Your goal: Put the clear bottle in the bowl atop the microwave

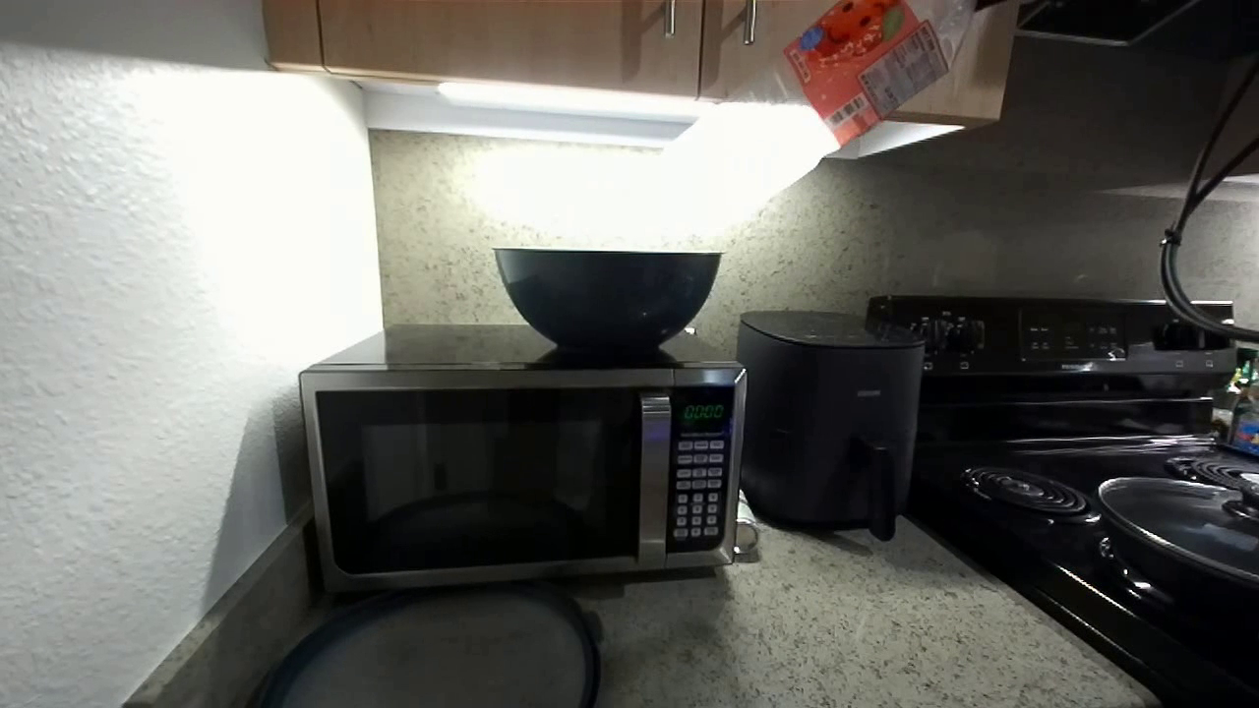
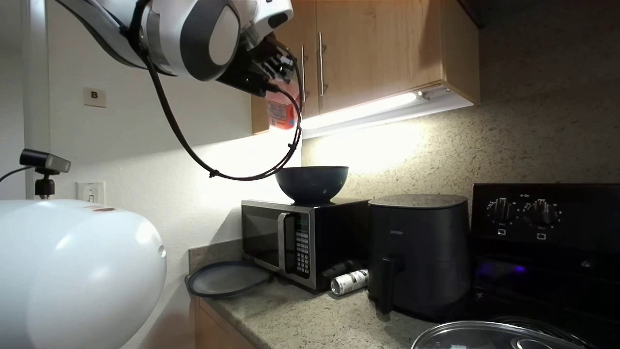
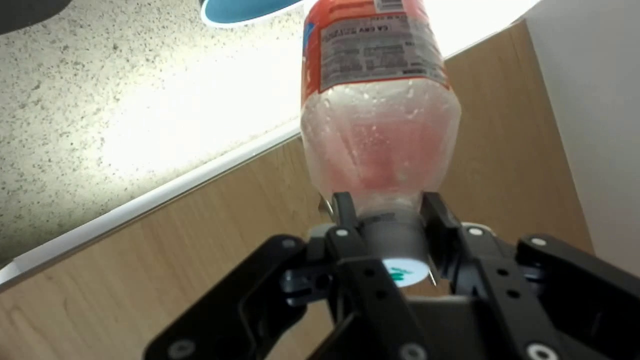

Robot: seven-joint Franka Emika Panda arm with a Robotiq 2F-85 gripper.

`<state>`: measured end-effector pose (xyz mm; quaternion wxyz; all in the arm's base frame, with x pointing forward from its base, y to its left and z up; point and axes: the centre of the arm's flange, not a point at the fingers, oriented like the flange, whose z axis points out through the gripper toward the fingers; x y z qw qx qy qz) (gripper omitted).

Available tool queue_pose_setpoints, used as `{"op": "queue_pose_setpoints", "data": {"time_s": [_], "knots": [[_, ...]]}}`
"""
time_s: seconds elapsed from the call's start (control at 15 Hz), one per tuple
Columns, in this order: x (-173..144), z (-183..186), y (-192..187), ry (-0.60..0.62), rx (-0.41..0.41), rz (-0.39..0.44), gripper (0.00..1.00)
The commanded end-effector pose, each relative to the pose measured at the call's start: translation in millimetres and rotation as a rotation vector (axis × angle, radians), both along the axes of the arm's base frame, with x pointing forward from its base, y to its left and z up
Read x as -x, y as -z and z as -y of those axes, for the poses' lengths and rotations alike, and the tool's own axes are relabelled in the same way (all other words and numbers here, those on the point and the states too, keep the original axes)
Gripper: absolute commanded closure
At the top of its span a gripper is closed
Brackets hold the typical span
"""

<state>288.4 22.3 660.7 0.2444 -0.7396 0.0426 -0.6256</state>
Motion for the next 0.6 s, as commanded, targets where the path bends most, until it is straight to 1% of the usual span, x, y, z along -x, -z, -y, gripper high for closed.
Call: {"op": "queue_pose_setpoints", "data": {"time_s": [0.0,0.2,0.27,0.33,0.53], "knots": [[-4.7,-3.1,3.3,-0.004,0.013,-0.015,0.63],[-12.8,-6.5,6.2,-0.004,0.025,-0.032,0.63],[-13.2,-6.6,5.8,-0.003,0.025,-0.031,0.88],[-16.2,-7.2,6.2,0.007,0.009,-0.017,0.88],[-31.6,-10.8,2.6,0.062,-0.041,0.064,0.88]]}}
